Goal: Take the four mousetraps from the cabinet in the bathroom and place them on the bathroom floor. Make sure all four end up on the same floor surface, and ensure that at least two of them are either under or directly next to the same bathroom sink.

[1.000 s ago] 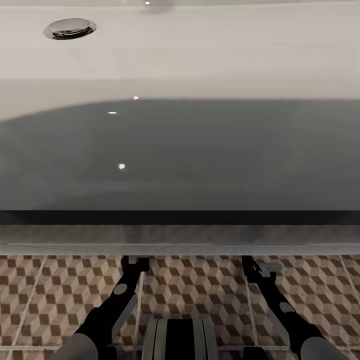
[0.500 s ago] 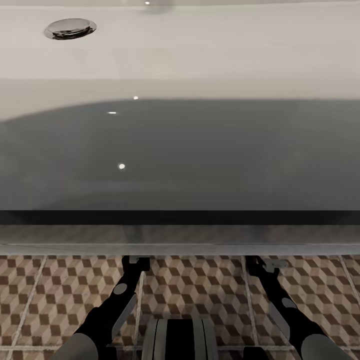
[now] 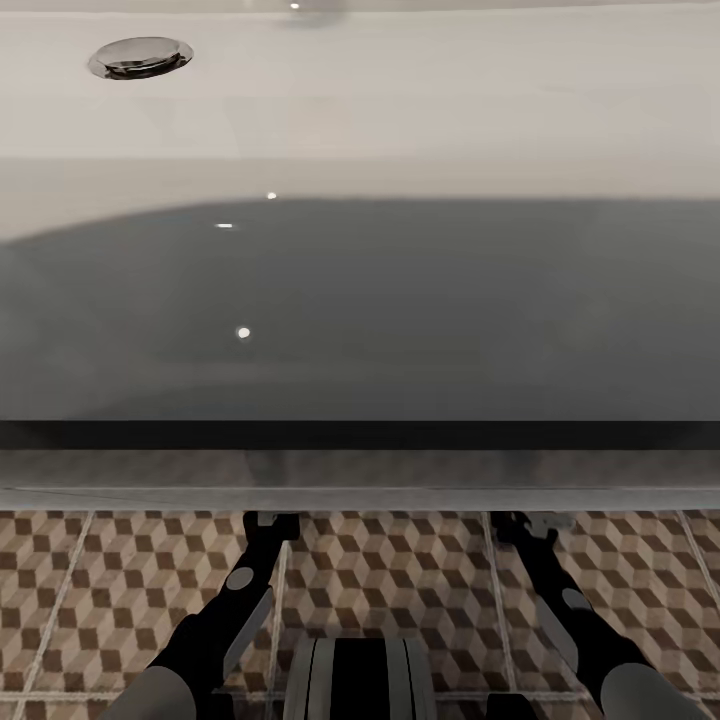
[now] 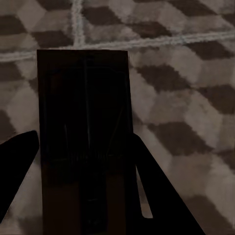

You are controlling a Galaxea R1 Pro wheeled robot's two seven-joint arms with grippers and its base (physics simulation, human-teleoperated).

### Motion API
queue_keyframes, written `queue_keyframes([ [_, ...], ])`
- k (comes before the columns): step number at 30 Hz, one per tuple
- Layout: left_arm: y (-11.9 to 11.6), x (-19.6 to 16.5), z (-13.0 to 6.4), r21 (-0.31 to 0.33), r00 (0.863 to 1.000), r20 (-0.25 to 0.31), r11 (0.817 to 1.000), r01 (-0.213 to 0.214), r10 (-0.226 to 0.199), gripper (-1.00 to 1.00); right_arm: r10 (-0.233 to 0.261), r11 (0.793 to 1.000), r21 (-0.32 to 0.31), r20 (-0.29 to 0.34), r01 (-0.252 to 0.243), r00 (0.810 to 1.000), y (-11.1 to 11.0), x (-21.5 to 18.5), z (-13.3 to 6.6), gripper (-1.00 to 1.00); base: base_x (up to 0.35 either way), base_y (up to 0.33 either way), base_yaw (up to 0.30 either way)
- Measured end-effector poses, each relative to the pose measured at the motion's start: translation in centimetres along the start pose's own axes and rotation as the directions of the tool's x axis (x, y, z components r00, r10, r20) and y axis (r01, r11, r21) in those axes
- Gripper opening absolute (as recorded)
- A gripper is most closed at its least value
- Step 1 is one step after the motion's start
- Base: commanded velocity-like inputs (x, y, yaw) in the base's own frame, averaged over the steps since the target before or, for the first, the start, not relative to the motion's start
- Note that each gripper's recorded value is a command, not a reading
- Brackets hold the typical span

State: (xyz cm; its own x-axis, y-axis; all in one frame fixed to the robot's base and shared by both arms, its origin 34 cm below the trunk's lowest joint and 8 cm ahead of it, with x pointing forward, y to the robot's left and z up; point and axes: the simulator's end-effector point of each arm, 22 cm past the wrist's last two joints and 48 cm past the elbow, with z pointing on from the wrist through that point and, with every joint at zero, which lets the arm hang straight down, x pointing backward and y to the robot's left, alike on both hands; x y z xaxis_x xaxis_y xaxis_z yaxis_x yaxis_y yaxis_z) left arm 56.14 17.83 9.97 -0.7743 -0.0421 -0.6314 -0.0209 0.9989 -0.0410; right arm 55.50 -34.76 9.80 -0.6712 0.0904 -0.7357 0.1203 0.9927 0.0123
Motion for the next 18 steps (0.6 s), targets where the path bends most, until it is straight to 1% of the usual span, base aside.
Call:
queue_keyframes([
  [4, -0.1, 0.0, 0.0, 0.001, 1.000, 0.001, 1.000, 0.002, -0.002, -1.00, -0.009, 1.000, -0.009, 0.017, 0.009, 1.000, 0.3, -0.8, 0.2, -1.00, 0.000, 0.000, 0.000],
  [9, -0.2, -0.1, 0.0, 0.001, 1.000, 0.001, 1.000, 0.003, -0.003, -1.00, -0.019, 1.000, -0.017, 0.020, 0.019, 1.000, 0.6, -1.0, 0.3, -1.00, 0.000, 0.000, 0.000],
  [15, -0.1, -0.1, 0.0, -0.001, 1.000, 0.002, 1.000, 0.003, -0.003, -1.00, -0.083, 0.995, -0.050, 0.018, 0.083, 0.996, 1.4, -0.8, 0.3, -1.00, 0.000, 0.000, 0.000],
  [18, -0.1, -0.1, 0.0, -0.001, 1.000, 0.001, 1.000, 0.003, -0.003, -1.00, -0.093, 0.994, -0.054, 0.018, 0.094, 0.996, 1.5, -0.8, 0.3, -1.00, 0.000, 0.000, 0.000],
])
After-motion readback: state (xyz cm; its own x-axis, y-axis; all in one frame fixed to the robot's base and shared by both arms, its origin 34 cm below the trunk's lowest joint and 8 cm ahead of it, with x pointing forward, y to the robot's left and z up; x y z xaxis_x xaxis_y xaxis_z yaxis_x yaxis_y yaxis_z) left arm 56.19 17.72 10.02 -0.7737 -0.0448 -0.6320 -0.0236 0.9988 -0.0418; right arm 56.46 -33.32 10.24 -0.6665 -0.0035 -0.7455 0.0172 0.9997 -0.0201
